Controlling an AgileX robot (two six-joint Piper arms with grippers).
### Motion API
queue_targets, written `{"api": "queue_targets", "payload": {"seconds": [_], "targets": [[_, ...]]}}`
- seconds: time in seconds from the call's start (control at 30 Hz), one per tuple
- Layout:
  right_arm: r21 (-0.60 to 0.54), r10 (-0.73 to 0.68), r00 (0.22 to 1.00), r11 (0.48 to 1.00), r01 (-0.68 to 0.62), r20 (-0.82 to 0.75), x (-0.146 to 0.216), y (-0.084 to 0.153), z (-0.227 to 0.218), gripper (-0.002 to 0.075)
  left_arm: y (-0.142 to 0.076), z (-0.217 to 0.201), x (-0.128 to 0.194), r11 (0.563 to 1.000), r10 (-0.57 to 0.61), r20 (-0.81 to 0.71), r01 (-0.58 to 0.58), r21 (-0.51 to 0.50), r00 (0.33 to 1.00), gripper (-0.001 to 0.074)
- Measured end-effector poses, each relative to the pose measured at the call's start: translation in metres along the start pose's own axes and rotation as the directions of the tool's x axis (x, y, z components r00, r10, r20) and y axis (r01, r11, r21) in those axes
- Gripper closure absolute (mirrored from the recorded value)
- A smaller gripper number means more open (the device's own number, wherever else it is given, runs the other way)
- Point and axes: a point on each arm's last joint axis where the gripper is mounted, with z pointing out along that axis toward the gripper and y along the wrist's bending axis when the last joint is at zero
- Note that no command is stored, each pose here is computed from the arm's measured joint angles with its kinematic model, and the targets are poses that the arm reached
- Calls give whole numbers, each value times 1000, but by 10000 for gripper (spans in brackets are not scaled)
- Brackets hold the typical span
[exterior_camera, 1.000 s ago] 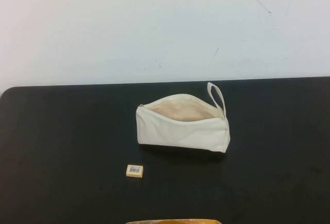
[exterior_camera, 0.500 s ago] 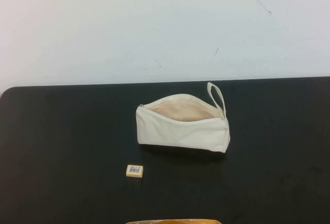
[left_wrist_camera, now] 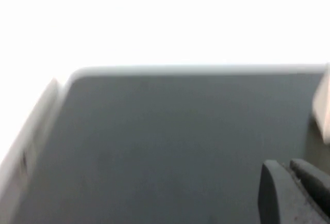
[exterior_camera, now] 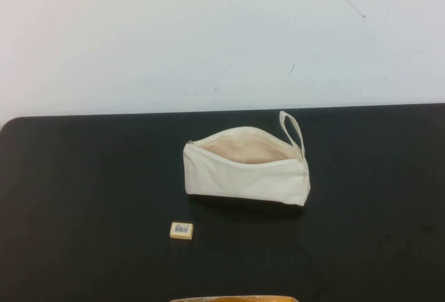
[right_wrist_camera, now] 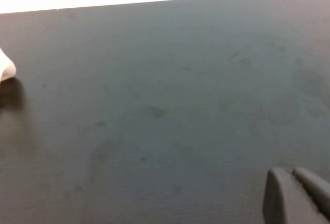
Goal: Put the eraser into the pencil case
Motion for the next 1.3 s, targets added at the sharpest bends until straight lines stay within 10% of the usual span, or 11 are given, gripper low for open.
{"api": "queue_targets", "payload": {"seconds": [0.53,1.0,1.3], "targets": [[0,17,1000,1000,-17,0,0,0,0,727,7,-27,-65,991,-110,713,132,25,692,736],[1,21,1000,1000,-21,0,0,0,0,727,-10,-5,-145,1000,15,142,-15,3,990,736],[1,21,1000,1000,-21,0,0,0,0,727,-12,81,-127,995,-96,-335,101,-1,937,736]]}}
